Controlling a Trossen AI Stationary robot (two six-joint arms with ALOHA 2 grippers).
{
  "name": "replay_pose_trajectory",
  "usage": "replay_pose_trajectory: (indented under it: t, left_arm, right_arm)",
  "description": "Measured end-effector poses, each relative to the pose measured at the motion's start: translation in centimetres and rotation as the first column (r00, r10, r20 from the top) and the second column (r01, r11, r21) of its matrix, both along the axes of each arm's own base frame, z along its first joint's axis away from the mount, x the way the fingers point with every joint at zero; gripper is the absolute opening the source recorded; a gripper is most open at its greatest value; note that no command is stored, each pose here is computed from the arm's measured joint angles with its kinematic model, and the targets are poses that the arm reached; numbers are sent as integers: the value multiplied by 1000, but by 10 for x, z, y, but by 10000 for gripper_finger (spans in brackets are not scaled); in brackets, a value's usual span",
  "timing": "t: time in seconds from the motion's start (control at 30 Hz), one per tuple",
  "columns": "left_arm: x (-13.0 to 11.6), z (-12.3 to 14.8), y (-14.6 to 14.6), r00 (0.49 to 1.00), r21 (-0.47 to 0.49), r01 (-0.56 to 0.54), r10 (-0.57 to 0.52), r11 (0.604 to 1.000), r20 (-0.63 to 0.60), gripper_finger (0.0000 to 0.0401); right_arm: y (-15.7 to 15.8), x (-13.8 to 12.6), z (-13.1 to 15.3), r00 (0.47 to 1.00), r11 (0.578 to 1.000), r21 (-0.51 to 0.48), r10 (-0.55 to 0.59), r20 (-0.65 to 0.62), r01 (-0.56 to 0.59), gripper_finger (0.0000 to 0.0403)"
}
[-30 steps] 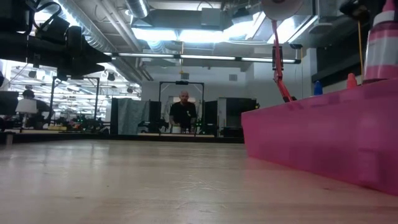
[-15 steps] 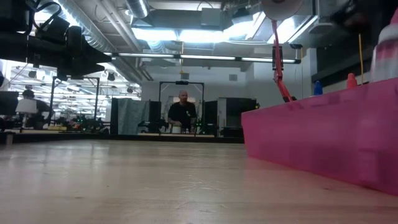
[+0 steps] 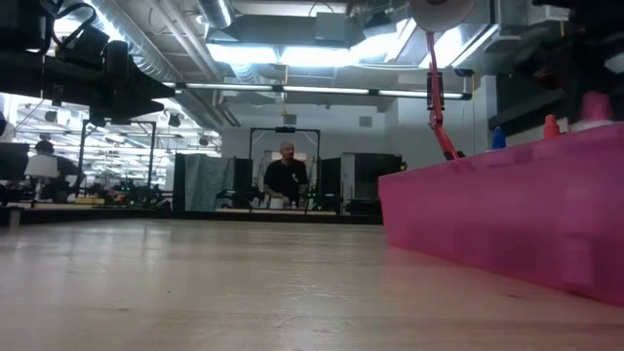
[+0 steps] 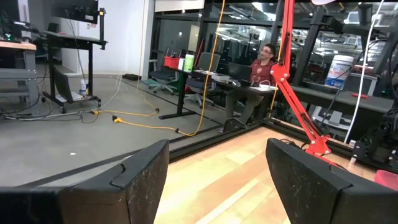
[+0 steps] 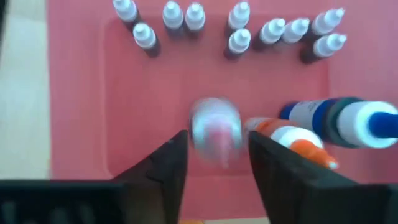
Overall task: Pick & Place food coloring
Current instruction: Put the large pink food coloring bottle into the red bin, then put the large yellow food coloring bottle into the red bin
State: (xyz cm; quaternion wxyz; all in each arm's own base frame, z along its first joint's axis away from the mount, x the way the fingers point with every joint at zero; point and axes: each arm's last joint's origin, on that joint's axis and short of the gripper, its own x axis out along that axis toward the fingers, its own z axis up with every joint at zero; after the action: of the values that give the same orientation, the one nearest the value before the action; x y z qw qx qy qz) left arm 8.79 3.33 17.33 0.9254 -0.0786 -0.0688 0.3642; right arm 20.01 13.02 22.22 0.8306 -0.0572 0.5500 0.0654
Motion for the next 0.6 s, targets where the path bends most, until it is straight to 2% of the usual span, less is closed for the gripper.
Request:
replay_pose_trajectory:
  t: [0.13, 0.27, 0.4, 0.6]
  left_arm:
    - [0, 0, 0, 1000, 0, 0, 0, 1000, 0, 265]
    - [0, 0, 0, 1000, 0, 0, 0, 1000, 0, 265]
    - [0, 0, 0, 1000, 0, 0, 0, 1000, 0, 265]
    - [0, 0, 0, 1000, 0, 0, 0, 1000, -1, 265]
  right_arm:
    - [0, 0, 6, 1000, 1000, 13, -22, -7, 22, 217]
    - [-1, -4, 11, 997, 998, 4, -59, -44, 59, 256]
    - [-2, -15, 19, 994, 996, -2, -85, -75, 85, 271]
    - [-8, -39, 35, 984, 990, -1, -143, -108, 143, 270]
